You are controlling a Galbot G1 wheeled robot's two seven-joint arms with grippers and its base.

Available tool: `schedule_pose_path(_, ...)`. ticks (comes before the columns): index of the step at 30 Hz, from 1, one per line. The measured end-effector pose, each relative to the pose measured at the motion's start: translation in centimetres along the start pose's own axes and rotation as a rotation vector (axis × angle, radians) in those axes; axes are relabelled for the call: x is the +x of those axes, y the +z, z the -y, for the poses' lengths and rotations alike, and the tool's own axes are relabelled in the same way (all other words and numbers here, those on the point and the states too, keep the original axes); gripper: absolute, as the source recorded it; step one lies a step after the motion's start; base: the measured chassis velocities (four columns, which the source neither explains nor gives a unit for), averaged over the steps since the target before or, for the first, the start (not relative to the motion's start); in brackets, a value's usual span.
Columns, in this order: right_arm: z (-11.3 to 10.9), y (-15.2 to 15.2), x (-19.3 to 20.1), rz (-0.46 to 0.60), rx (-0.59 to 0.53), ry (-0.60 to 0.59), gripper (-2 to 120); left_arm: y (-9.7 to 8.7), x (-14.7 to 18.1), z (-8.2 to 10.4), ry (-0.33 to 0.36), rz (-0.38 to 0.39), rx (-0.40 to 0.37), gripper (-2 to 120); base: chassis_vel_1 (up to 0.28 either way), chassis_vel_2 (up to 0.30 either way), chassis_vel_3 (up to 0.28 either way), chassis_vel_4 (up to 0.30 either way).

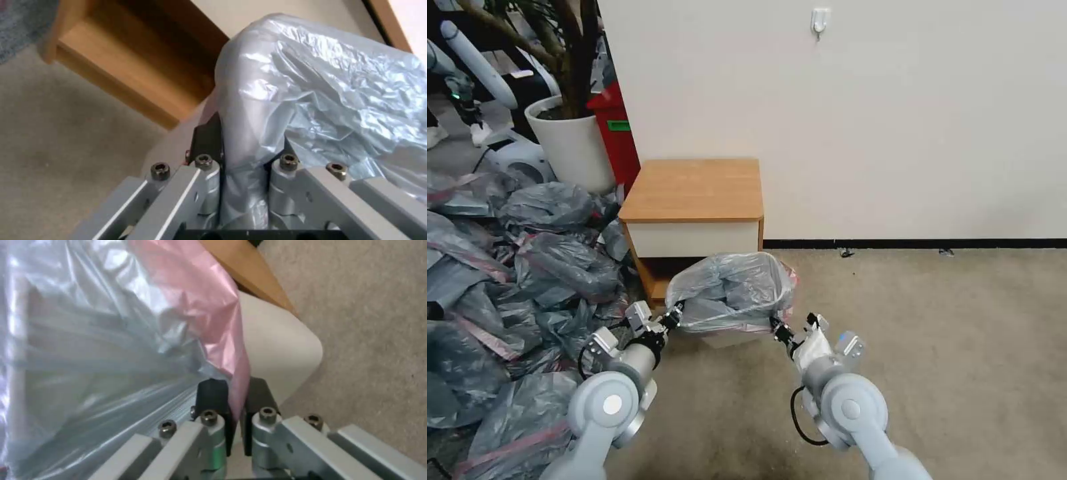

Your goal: Pick up the garbage bag from the table and place it over the trash can.

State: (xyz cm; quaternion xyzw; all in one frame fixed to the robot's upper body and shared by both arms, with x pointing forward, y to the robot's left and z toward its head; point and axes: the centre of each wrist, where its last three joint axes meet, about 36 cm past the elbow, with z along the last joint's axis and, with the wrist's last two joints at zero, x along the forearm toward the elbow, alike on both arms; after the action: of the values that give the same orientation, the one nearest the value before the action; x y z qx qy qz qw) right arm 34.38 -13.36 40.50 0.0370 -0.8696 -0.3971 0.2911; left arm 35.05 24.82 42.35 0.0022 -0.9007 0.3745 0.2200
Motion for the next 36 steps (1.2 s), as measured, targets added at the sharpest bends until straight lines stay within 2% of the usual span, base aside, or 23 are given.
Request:
schedule_pose_path(1, 0.0, 0.0, 0.0, 0.000, 0.000, 0.000, 6, 0.0, 0.0, 0.0, 0.000, 0.000, 0.000, 10, 0.000, 0.000, 0.000, 0.000)
schedule_pose_path(4, 0.2, 0.5, 0.5, 0.038, 0.047, -0.027, 18, -0.6, -0.3, -0.3, -0.003, 0.003, -0.020, 10, 0.000, 0.000, 0.000, 0.000)
schedule_pose_path(6, 0.3, 0.6, 0.6, 0.045, 0.059, -0.030, 19, -0.7, -0.4, -0.4, -0.002, 0.003, -0.022, 10, 0.000, 0.000, 0.000, 0.000)
schedule_pose_path(8, 0.9, 1.2, 1.0, 0.063, 0.118, -0.031, 34, -1.6, -0.6, -0.9, 0.002, 0.009, -0.046, 10, 0.000, 0.000, 0.000, 0.000)
schedule_pose_path(10, 1.3, 1.4, 1.1, 0.067, 0.135, -0.026, 38, -2.0, -0.7, -1.1, 0.003, 0.009, -0.056, 10, 0.000, 0.000, 0.000, 0.000)
schedule_pose_path(13, 3.0, 2.6, 1.3, 0.089, 0.196, -0.019, 54, -3.2, -0.6, -1.8, 0.019, 0.010, -0.076, 10, 0.000, 0.000, 0.000, 0.000)
schedule_pose_path(14, 3.0, 2.6, 1.3, 0.089, 0.196, -0.019, 54, -3.2, -0.6, -1.8, 0.019, 0.010, -0.076, 10, 0.000, 0.000, 0.000, 0.000)
schedule_pose_path(17, 3.4, 3.3, 1.6, 0.115, 0.198, -0.063, 68, -3.5, -0.4, -2.0, 0.026, 0.006, -0.070, 10, 0.000, 0.000, 0.000, 0.000)
schedule_pose_path(18, 3.4, 3.3, 1.6, 0.115, 0.198, -0.063, 68, -3.5, -0.4, -2.0, 0.026, 0.006, -0.070, 10, 0.000, 0.000, 0.000, 0.000)
schedule_pose_path(21, 2.8, 3.6, 1.6, 0.133, 0.184, -0.110, 84, -3.2, -0.4, -2.1, 0.029, -0.003, -0.063, 9, 0.000, 0.000, 0.000, 0.000)
schedule_pose_path(22, 2.8, 3.6, 1.6, 0.133, 0.184, -0.110, 84, -3.2, -0.4, -2.1, 0.029, -0.003, -0.063, 9, 0.000, 0.000, 0.000, 0.000)
schedule_pose_path(25, 2.5, 3.6, 1.7, 0.162, 0.175, -0.154, 96, -2.9, -0.4, -2.1, 0.029, -0.013, -0.061, 9, 0.000, 0.000, 0.000, 0.000)
schedule_pose_path(31, 3.4, 3.5, 2.2, 0.213, 0.199, -0.239, 100, -3.4, -0.7, -2.7, 0.019, -0.020, -0.064, 9, 0.000, 0.000, 0.000, 0.000)
schedule_pose_path(36, 4.2, 2.6, 1.9, 0.237, 0.214, -0.230, 100, -4.3, -0.8, -3.5, 0.046, -0.041, -0.073, 9, 0.000, 0.000, 0.000, 0.000)
